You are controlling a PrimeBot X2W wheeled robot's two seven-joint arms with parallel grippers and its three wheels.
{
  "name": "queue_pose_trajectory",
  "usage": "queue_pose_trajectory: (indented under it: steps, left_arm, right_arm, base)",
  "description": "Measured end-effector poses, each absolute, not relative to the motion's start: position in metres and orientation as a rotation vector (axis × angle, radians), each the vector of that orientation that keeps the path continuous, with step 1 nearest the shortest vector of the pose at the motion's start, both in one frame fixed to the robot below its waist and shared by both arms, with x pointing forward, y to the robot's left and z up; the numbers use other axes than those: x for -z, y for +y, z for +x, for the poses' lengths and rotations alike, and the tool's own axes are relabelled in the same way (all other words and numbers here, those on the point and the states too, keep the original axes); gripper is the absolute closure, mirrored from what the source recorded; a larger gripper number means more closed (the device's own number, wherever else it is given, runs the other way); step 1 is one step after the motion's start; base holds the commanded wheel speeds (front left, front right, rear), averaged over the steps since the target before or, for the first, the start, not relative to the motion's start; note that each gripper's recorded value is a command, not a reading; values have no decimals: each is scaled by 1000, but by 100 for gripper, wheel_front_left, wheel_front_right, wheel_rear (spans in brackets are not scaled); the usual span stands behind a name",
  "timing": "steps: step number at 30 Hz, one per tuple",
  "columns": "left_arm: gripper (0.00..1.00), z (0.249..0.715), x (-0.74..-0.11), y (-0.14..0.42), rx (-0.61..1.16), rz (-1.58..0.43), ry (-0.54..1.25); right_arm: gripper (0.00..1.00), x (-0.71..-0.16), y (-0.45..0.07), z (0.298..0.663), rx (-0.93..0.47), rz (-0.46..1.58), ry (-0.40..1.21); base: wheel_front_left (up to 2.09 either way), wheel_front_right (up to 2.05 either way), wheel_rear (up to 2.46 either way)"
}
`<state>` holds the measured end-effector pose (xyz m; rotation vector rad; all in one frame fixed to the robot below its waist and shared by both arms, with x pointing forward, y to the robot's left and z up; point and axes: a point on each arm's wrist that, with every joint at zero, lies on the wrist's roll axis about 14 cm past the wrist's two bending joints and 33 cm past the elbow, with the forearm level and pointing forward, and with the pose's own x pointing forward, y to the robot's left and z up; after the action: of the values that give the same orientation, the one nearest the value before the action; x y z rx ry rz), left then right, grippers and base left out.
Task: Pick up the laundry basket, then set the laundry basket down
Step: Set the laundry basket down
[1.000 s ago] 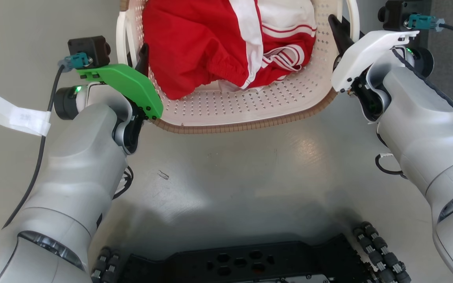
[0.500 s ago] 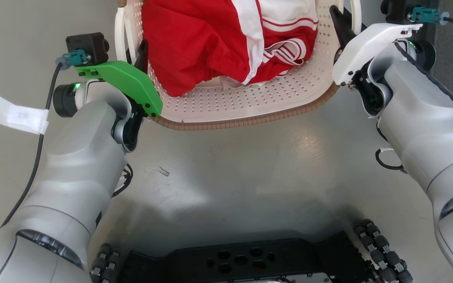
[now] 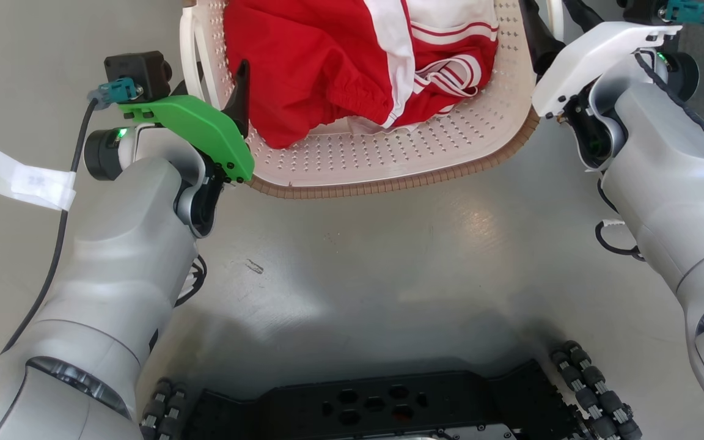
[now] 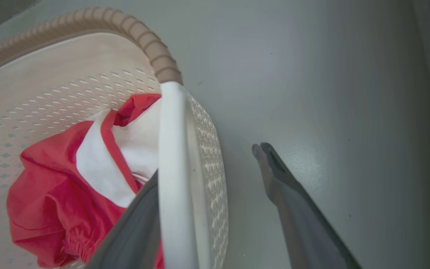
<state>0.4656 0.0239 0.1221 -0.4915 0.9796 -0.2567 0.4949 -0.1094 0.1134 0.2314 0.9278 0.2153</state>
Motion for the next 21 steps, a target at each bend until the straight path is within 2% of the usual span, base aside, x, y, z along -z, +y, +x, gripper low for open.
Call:
queue_pose_trajectory:
  steps: [21]
  left_arm:
    - [0,480,-147,36,214,-489,931]
  right_arm:
    - [0,-143,-106,502,-224,225,872]
  base:
    - [0,0,0]
